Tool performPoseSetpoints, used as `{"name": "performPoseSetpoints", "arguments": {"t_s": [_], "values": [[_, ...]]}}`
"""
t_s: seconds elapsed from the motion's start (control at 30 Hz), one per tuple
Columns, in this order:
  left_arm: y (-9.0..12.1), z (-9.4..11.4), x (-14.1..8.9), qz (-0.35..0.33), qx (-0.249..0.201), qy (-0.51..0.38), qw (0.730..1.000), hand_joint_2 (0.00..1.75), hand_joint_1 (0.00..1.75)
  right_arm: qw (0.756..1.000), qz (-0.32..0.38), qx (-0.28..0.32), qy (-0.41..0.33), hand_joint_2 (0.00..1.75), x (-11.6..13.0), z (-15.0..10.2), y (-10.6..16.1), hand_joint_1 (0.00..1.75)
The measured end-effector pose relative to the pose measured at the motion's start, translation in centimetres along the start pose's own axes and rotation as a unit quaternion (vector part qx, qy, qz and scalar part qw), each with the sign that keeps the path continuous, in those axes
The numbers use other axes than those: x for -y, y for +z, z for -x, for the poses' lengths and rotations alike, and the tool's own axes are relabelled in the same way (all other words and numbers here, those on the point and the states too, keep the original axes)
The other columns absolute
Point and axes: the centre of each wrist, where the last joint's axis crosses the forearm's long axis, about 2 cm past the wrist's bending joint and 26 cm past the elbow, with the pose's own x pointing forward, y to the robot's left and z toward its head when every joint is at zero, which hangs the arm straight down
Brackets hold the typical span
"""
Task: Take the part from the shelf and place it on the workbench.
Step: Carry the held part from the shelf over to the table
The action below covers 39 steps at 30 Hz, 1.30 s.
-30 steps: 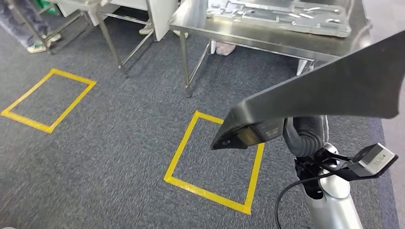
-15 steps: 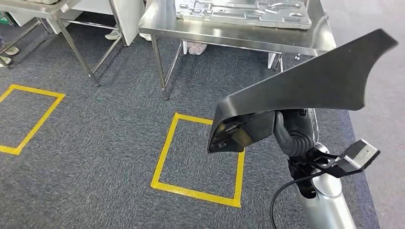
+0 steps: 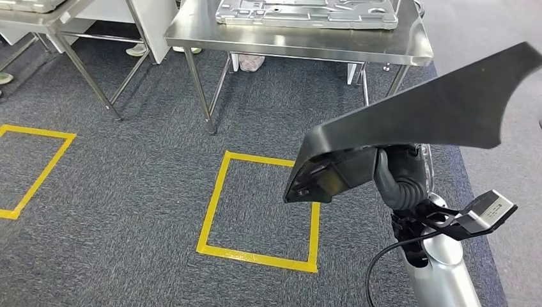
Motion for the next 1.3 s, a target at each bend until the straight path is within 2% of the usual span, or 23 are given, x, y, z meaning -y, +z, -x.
{"name": "performPoseSetpoints", "arguments": {"t_s": [1.3], "values": [[0.02,0.04,-0.13,0.002,0.005,-0.009,1.000,1.75,0.00,1.000,-0.002,-0.004,0.004,1.75,-0.12,0.09,0.26,1.75]]}}
